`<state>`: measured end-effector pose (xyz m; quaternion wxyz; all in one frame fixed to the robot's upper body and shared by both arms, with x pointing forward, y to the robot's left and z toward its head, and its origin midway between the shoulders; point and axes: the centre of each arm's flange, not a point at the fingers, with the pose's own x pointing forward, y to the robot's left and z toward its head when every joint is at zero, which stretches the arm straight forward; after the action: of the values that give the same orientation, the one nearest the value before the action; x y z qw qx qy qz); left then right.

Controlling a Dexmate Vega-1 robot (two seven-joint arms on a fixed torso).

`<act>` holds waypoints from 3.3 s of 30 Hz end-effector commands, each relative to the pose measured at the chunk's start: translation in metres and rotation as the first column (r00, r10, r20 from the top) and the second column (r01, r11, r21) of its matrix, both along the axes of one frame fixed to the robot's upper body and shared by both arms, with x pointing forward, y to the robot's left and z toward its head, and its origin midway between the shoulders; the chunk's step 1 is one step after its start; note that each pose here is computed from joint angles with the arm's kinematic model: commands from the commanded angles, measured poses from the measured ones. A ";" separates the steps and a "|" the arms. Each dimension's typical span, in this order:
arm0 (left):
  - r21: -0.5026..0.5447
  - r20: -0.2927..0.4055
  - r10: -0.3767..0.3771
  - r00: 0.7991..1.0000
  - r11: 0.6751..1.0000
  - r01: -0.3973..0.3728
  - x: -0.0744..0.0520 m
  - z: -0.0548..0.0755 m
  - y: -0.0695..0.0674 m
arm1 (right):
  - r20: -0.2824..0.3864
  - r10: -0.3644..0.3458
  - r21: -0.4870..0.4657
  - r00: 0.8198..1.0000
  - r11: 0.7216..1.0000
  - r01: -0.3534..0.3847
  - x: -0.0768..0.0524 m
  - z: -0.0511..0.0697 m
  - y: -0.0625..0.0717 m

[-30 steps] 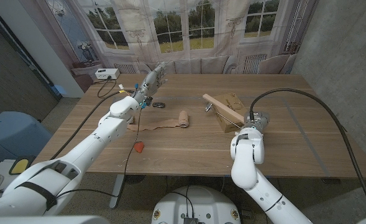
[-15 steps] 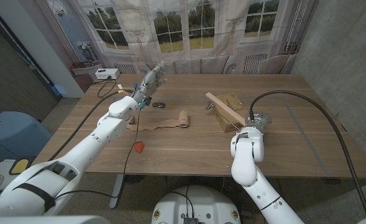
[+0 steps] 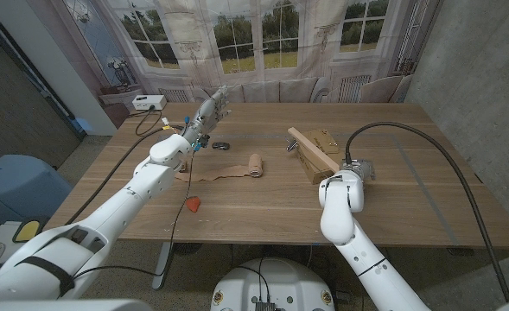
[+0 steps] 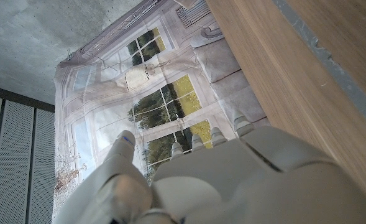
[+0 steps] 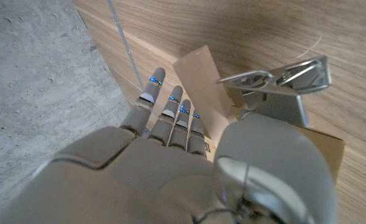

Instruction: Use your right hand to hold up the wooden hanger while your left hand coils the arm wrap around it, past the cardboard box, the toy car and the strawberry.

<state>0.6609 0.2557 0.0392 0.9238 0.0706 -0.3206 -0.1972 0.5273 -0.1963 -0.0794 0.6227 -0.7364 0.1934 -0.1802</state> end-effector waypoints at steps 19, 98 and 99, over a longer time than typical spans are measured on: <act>0.006 -0.013 -0.003 1.000 1.000 0.003 0.005 0.000 0.000 | 0.295 0.091 0.034 0.951 0.994 -0.106 -0.009 -0.001 -0.014; 0.851 0.136 0.382 0.914 0.428 -0.305 -0.094 0.050 -0.015 | 0.933 0.072 0.073 0.352 0.921 -0.382 -0.133 -0.018 -0.102; 0.857 0.139 0.386 0.912 0.414 -0.306 -0.094 0.050 -0.017 | 0.933 0.071 0.074 0.352 0.921 -0.383 -0.133 -0.018 -0.102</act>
<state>0.5708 0.2517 0.0815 0.8273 0.5205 -0.1565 -0.1417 0.3981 -0.2970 -0.0976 0.7419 -0.4490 -0.2523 -0.4292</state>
